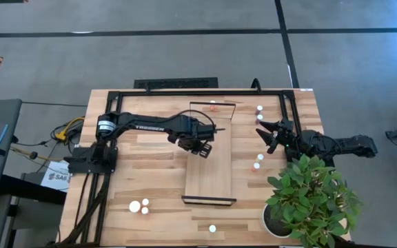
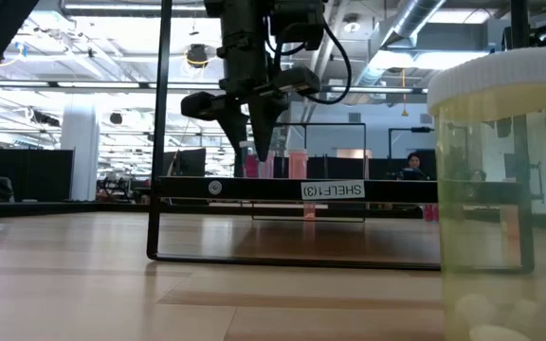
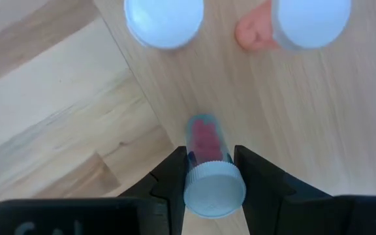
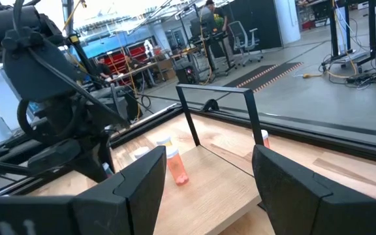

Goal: Pick and place medicine bottles onto shelf by color
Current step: Put the blue pill bottle on the shelf

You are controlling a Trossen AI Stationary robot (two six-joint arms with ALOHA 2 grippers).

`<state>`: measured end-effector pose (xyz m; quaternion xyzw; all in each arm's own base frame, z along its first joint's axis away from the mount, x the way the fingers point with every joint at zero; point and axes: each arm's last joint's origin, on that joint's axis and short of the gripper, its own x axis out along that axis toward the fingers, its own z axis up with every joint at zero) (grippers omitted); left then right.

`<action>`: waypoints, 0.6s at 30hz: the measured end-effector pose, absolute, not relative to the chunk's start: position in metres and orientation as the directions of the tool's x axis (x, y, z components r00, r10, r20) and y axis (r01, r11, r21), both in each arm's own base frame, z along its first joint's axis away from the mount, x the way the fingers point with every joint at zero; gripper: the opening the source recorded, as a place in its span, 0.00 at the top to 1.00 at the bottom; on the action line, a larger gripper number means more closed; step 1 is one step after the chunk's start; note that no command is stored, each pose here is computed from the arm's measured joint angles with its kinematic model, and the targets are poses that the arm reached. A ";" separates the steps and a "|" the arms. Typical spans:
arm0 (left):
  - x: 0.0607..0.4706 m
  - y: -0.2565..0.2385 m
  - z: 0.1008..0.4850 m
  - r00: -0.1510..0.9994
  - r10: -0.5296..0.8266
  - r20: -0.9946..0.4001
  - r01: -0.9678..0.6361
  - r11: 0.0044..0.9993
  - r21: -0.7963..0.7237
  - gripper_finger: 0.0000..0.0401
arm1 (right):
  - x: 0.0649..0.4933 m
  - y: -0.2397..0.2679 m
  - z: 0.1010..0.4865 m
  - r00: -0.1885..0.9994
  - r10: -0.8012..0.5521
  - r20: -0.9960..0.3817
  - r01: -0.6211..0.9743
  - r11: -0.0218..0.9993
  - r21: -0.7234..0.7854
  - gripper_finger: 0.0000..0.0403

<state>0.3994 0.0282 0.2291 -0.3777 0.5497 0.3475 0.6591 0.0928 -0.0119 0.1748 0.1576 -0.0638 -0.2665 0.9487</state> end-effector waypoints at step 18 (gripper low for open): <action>0.400 0.042 0.229 0.174 0.032 -0.984 -0.883 0.448 -0.142 0.75 | 0.093 -0.012 0.175 0.850 -0.526 0.037 0.486 0.808 0.333 0.38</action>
